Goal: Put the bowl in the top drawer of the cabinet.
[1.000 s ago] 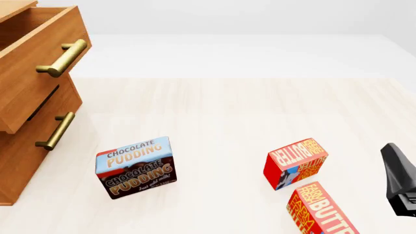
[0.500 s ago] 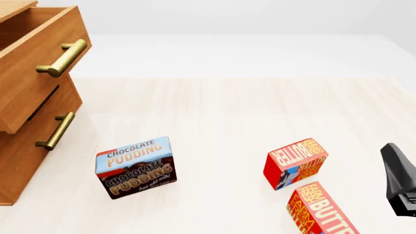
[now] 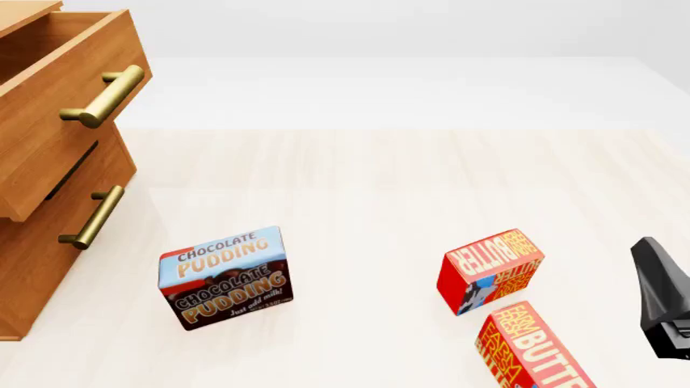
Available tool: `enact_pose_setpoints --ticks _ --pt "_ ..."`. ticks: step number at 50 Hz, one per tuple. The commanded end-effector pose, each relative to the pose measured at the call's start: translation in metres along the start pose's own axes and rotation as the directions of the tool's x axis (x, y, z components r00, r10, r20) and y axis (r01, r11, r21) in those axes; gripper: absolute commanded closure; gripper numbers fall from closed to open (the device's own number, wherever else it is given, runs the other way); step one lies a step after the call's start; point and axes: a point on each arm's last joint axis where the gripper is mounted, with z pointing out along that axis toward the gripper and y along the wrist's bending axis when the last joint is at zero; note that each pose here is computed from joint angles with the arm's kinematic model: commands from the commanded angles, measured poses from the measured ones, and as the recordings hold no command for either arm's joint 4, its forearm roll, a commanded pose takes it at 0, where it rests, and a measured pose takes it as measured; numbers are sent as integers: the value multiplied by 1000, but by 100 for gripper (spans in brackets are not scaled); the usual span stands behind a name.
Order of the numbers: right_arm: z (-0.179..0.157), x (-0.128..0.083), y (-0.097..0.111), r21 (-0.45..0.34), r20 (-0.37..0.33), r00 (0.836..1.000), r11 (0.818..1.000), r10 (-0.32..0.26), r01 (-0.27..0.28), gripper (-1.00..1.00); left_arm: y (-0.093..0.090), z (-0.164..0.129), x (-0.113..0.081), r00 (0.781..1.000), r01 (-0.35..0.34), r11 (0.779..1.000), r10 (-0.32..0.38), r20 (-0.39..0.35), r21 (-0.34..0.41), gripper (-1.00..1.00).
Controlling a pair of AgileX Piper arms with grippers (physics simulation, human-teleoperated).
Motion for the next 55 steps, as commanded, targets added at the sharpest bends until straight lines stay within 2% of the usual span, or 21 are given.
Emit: enact_pose_setpoints --ticks 1,8,27,41,46,55 --pt "0 0 0 0 0 1000 1000 0 0 -100 7 4 -2 1000 30 999 -29 8 -39 100" --pt "0 0 0 0 1 1000 1000 1 -1 -100 12 5 1 998 55 997 -55 2 -57 100" --pt "0 0 0 -4 3 1000 1000 1 -1 -100 22 11 -11 994 108 987 -104 43 -120 100" --pt "0 0 0 -5 4 1000 1000 2 -2 -100 28 22 -11 992 122 980 -120 26 -154 100" --pt "0 0 0 -4 5 1000 1000 2 -2 -100 27 22 -5 991 133 980 -133 10 -147 100" --pt "0 0 0 -3 4 1000 1000 1 -1 -100 25 25 -7 985 172 975 -171 15 -142 100"
